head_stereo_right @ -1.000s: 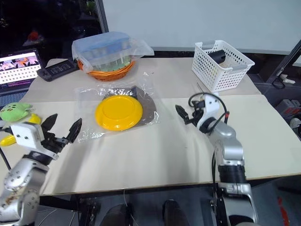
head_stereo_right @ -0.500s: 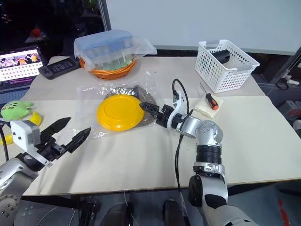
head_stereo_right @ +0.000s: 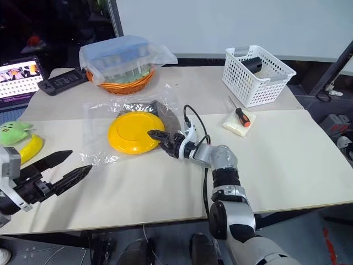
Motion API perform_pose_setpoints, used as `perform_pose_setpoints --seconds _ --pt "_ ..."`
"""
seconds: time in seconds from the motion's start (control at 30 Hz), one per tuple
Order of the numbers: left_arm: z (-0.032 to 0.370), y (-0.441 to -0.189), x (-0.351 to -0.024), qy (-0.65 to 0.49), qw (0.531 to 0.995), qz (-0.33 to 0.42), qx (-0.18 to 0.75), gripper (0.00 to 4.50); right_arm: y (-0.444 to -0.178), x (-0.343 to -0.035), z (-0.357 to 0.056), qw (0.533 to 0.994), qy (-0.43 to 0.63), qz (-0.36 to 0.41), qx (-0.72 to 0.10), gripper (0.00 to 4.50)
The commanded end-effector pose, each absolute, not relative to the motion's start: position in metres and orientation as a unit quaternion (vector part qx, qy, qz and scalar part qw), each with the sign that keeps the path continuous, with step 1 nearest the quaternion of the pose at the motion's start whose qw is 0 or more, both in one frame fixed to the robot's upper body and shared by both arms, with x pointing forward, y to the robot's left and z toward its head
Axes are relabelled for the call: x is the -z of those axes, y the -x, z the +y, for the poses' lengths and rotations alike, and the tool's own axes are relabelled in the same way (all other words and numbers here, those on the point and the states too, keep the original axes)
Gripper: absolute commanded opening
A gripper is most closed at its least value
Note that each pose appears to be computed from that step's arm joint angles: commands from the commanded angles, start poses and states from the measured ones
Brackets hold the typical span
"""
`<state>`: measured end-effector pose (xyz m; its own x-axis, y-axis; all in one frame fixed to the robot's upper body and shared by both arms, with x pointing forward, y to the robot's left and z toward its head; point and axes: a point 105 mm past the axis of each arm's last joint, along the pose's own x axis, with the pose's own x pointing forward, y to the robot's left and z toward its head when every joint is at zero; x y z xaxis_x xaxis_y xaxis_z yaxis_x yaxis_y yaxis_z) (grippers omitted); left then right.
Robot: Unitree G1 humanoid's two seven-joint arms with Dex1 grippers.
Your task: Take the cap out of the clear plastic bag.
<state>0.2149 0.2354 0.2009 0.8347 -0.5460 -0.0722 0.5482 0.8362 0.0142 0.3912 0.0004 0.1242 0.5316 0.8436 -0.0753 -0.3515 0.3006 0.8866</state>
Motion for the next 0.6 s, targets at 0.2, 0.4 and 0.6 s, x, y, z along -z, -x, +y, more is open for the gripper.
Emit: perform_pose_setpoints --seconds 0.2,0.4,0.6 --pt "0.228 -0.203 -0.221 -0.031 0.957 0.018 0.288 4.48 -0.4 -0.121 0.006 0.76 -0.438 0.266 -0.4 4.5" --pt "0.229 -0.202 -0.224 -0.029 0.96 0.016 0.277 4.48 -0.399 -0.115 0.011 0.757 -0.443 0.265 -0.401 4.5" --pt "0.227 -0.204 -0.222 -0.028 0.96 0.022 0.278 4.5 -0.401 -0.13 0.031 0.734 -0.481 0.233 -0.419 4.1"
